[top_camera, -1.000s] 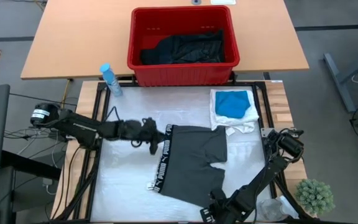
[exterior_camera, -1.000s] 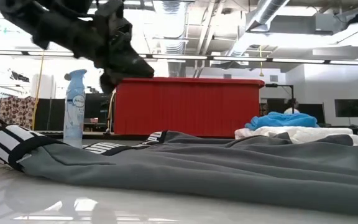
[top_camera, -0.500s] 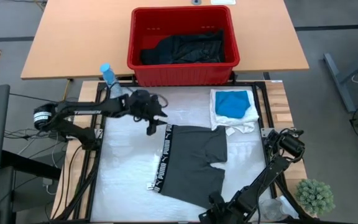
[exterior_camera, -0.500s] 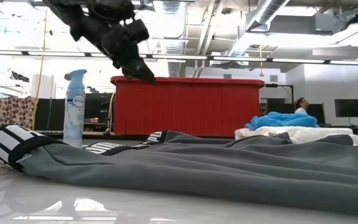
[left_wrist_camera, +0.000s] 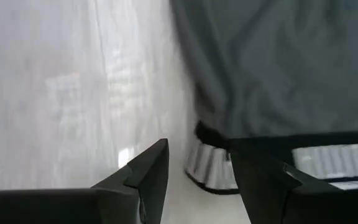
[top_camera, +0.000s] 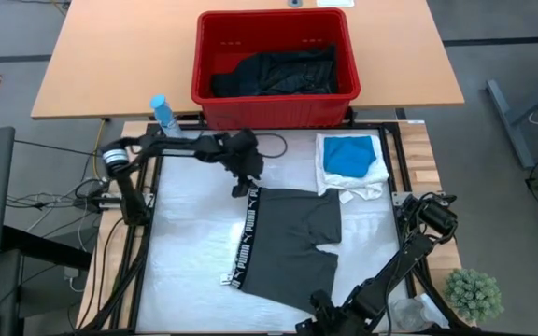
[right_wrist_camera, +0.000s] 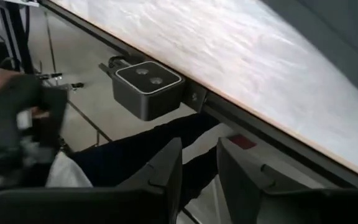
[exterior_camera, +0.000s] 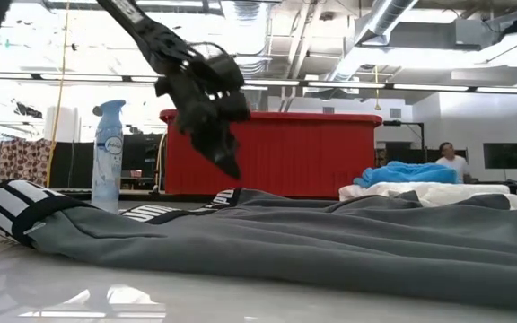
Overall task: Fold laundry
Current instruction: Fold the gray boxers
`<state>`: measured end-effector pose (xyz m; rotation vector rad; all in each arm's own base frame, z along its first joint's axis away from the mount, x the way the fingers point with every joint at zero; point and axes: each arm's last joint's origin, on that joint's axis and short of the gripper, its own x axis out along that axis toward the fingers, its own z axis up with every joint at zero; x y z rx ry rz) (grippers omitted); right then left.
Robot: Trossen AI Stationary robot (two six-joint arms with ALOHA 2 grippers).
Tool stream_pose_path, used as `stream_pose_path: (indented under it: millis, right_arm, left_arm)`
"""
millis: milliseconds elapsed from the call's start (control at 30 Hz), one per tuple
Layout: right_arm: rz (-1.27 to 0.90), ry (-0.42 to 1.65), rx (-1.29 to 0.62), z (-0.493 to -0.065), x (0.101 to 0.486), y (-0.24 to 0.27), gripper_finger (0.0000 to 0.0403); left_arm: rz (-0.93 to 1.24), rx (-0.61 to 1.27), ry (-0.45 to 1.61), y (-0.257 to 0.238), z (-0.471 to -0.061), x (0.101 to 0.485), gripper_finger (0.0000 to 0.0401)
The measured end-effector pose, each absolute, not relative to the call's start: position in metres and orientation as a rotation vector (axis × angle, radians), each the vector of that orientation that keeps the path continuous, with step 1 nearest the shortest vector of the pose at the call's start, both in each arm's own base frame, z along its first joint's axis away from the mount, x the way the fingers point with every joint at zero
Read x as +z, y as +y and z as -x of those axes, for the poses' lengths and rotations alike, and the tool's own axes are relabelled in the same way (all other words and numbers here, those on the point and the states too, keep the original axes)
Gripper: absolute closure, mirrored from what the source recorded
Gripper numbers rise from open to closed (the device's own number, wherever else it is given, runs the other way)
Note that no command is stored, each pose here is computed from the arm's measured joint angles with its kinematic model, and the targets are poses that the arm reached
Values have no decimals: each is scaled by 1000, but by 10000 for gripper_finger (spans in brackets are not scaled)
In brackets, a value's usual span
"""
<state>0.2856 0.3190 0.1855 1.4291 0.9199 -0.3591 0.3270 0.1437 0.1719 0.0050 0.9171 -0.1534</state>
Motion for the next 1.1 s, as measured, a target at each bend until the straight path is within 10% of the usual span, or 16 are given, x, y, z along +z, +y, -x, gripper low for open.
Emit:
stream_pose_path:
  millis: [633, 1100]
  right_arm:
    - [-1130, 844, -539, -311, 235, 263, 275]
    - [-736, 901, -1311, -273, 271, 136, 274]
  left_arm:
    - [-54, -298, 1030, 139, -337, 144, 241]
    - [54, -234, 1135, 142, -330, 134, 395]
